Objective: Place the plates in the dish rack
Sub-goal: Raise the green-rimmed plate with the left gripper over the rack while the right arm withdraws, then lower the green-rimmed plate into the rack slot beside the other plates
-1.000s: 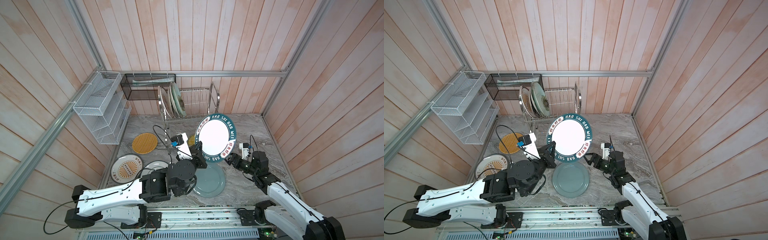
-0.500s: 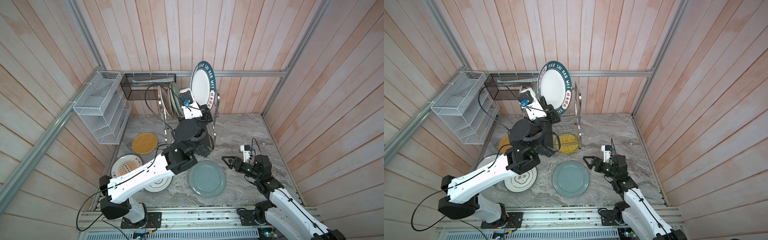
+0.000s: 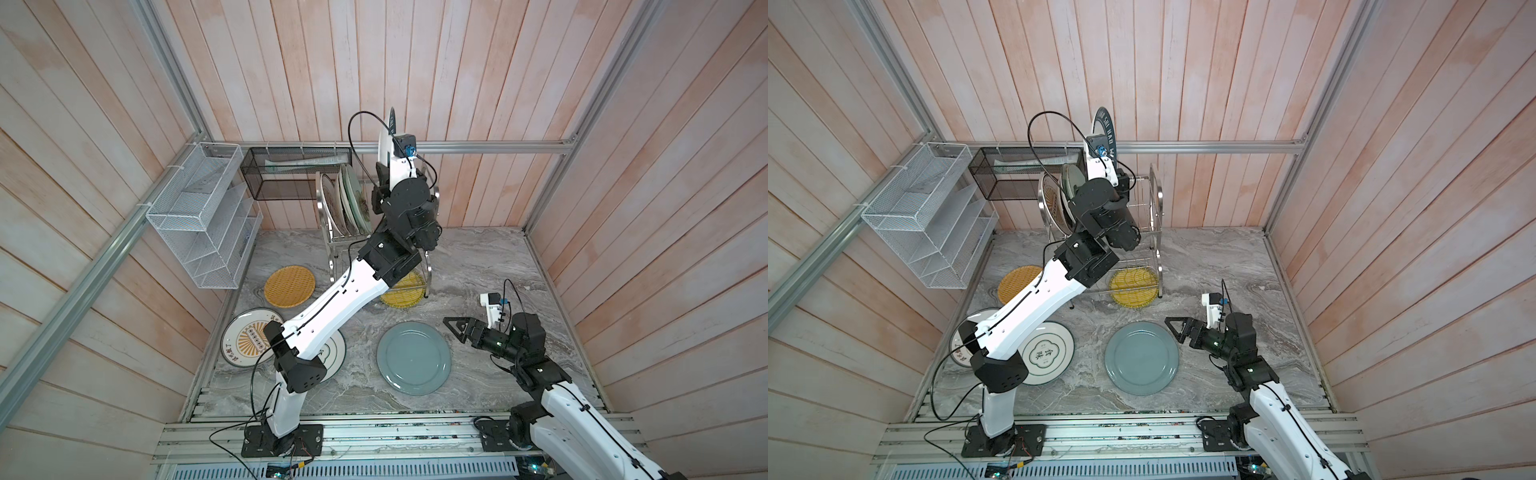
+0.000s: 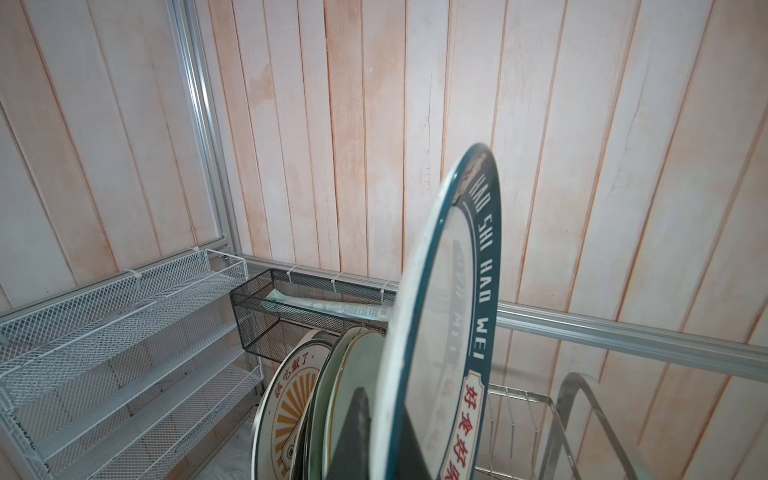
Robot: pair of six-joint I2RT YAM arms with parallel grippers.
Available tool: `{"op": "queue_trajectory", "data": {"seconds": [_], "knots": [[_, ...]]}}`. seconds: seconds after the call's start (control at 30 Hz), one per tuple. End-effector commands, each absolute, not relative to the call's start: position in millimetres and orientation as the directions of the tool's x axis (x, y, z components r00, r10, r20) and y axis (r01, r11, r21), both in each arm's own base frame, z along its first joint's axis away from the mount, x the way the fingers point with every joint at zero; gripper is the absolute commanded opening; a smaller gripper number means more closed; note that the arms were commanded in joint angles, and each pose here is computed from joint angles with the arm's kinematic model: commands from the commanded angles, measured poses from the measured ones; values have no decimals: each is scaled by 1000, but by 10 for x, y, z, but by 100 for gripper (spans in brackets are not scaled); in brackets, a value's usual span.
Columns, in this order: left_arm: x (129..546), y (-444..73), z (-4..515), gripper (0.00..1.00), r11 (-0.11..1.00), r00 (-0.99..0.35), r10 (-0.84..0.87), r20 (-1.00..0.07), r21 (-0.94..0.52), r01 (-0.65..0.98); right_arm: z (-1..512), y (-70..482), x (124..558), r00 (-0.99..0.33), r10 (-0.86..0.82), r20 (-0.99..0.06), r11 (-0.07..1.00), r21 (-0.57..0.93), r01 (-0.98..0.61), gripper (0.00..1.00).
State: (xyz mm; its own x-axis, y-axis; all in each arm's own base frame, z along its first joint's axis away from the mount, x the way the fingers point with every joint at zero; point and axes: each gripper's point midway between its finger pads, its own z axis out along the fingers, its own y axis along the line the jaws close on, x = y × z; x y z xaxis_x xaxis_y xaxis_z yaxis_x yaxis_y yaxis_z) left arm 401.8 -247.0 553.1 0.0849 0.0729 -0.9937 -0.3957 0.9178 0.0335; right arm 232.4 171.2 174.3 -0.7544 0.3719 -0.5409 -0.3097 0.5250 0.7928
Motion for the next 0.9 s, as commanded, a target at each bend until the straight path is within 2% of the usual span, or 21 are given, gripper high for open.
{"op": "queue_trajectory", "data": {"seconds": [0.0, 0.37, 0.87], "knots": [[4091, -2302, 5569, 0, 897, 63, 104, -993, 66, -436, 1737, 1744, 2244, -760, 342, -552, 520, 785, -336, 98], [4540, -2306, 5128, 0, 856, -51, 215, -975, 214, -471, 1699, 1781, 2195, -770, 337, -541, 507, 794, -335, 98], [4819, -2310, 4749, 0, 869, -124, 226, -966, 258, -423, 1652, 1794, 2221, -777, 335, -532, 511, 796, -325, 98]]}}
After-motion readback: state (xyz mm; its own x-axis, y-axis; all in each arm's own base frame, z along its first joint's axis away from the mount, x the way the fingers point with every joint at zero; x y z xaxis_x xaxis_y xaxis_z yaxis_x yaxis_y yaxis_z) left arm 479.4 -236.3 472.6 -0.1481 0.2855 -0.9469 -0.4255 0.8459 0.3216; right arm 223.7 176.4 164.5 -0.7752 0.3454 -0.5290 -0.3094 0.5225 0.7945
